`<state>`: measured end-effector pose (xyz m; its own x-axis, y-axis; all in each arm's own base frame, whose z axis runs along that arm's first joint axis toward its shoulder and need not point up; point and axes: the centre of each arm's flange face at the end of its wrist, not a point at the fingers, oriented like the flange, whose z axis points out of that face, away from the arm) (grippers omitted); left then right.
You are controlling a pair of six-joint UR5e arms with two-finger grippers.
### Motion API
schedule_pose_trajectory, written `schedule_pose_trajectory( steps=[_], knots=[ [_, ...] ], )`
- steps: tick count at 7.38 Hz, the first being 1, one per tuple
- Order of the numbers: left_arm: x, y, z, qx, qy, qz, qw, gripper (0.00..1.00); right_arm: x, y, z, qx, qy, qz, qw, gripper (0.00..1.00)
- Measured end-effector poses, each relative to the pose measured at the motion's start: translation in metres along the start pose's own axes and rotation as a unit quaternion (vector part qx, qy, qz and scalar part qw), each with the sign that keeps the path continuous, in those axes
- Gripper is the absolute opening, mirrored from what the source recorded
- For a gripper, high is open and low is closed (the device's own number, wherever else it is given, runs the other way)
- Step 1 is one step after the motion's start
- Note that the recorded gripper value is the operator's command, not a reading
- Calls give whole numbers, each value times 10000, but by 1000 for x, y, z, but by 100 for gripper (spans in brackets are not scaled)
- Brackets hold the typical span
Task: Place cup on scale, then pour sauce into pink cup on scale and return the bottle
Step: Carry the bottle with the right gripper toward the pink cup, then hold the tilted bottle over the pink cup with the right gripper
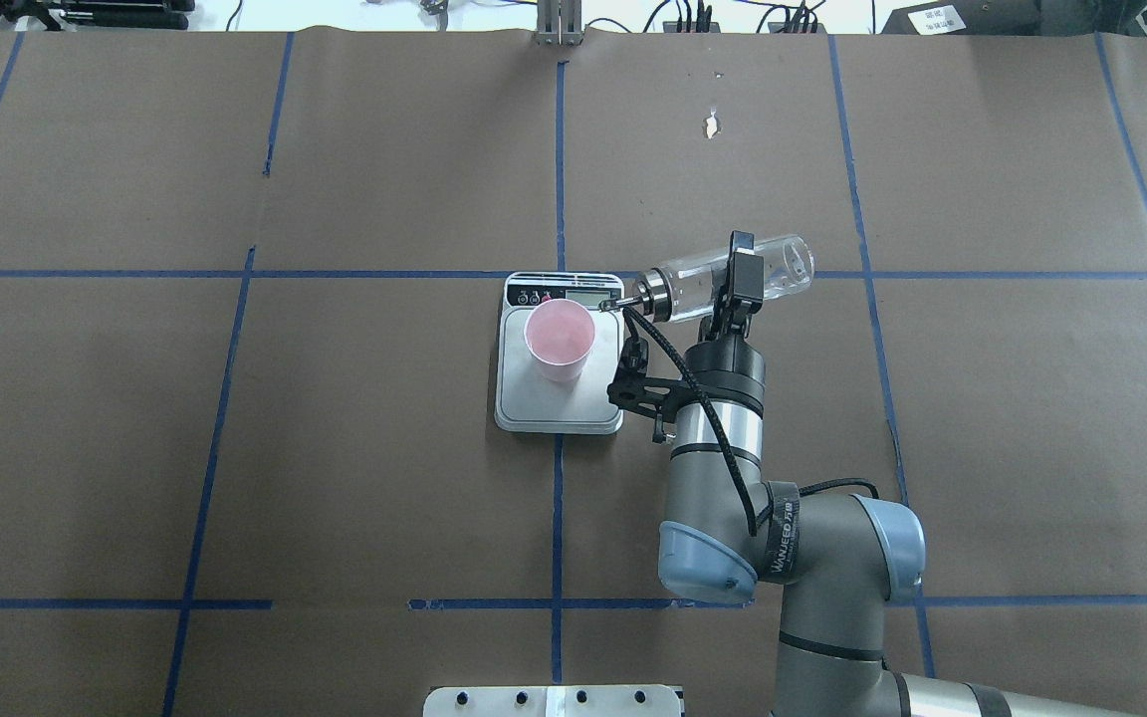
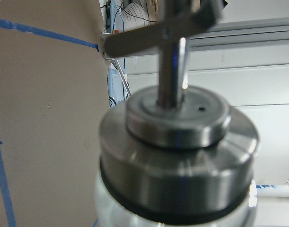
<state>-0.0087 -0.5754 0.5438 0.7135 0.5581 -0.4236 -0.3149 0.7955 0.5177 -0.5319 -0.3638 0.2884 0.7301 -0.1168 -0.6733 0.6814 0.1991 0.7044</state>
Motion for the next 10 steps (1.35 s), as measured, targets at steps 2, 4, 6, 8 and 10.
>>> schedule_pose_trajectory(
  steps=[2,4,6,8,10],
  knots=[
    [-1,1,1,-11,-3,-1,10000,100,1,-7,0,14,84,-250,9996,0],
    [-2,2,3,-25,-1,-10,10000,100,-4,-17,2,7,173,-458,9988,0],
    [-4,3,6,-12,-5,0,10000,100,-5,-20,3,-1,286,-732,9969,0],
    [-5,3,7,-7,-5,3,10000,100,-2,-23,3,-5,349,-888,9954,0],
    [-5,3,7,-2,-6,6,10000,100,-3,-23,5,-23,403,-1024,9939,0]
  ],
)
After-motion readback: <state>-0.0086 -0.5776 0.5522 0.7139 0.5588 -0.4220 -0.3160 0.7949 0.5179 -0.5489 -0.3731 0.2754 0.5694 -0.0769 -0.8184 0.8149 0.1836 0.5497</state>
